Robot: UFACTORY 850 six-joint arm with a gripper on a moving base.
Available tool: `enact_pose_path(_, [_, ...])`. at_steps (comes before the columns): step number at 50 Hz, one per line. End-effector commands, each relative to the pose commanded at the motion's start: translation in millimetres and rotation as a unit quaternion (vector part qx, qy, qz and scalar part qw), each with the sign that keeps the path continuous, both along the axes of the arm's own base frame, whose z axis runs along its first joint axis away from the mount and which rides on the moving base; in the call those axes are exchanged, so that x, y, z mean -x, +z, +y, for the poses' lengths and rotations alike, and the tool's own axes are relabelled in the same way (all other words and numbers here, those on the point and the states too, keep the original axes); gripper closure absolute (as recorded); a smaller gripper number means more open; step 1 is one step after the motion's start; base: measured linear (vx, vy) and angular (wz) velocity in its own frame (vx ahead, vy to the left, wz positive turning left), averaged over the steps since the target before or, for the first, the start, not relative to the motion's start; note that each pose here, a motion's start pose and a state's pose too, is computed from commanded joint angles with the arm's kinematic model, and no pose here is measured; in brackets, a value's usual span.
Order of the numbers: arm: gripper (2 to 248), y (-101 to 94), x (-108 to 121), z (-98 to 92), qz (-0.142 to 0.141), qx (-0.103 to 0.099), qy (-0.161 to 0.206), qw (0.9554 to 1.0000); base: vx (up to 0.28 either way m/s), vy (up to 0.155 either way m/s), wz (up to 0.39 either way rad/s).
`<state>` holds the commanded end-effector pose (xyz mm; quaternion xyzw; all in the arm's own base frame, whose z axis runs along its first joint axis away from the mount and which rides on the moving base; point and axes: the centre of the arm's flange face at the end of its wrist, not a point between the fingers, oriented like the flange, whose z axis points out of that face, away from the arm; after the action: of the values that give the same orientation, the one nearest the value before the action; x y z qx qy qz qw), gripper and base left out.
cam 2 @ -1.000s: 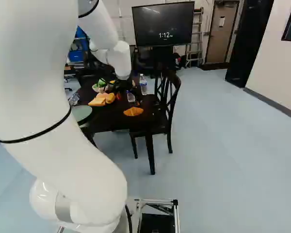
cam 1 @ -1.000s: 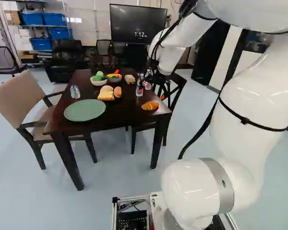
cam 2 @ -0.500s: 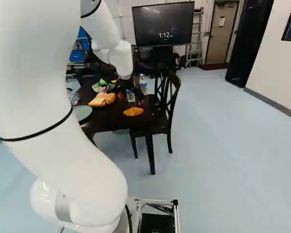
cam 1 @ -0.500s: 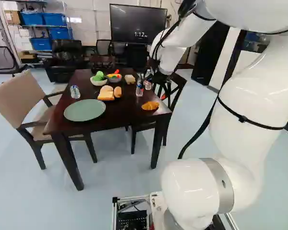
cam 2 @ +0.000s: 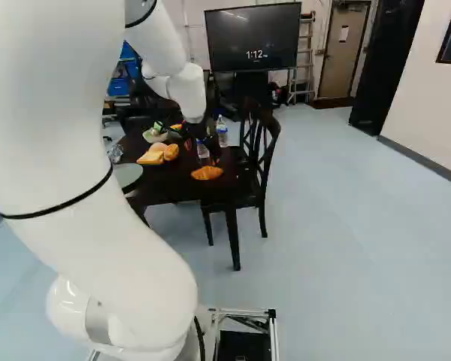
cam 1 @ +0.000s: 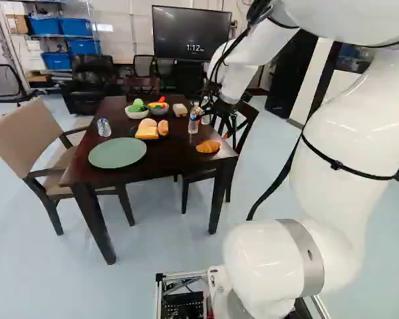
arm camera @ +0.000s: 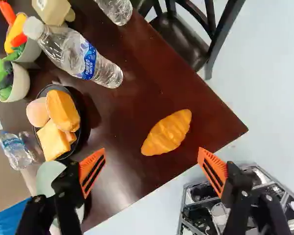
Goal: Move the croissant to the empty plate
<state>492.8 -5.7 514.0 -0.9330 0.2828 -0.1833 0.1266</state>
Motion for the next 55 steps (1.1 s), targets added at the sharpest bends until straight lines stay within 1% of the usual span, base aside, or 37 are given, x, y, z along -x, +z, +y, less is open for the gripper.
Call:
enact_pose_path(6, [3,0.0,0.0,0.0,0.004,-0.013,-0.028,0.9995,0.0,0.0,0.0])
enact_pose_path(13, [3,0.0,0.0,0.0,0.009,-0.028,-0.062,0.9977,0.0,0.0,0.0])
enact_pose_path(18, [3,0.0,0.0,0.0,0.013,-0.039,-0.085,0.9955,0.0,0.0,0.0])
enact_pose_path(25, [3,0.0,0.0,0.0,0.017,-0.054,-0.118,0.9913,0.0,0.0,0.0])
enact_pose_path(32, [3,0.0,0.0,0.0,0.022,-0.069,-0.151,0.9858,0.0,0.0,0.0])
enact_pose_path(39, [3,0.0,0.0,0.0,0.027,-0.084,-0.184,0.979,0.0,0.0,0.0])
enact_pose_path(46, [3,0.0,0.0,0.0,0.032,-0.099,-0.216,0.9708,0.0,0.0,0.0])
enact_pose_path(53, [3,0.0,0.0,0.0,0.037,-0.114,-0.248,0.9613,0.0,0.0,0.0])
enact_pose_path(55, [3,0.0,0.0,0.0,0.037,-0.114,-0.248,0.9613,0.0,0.0,0.0])
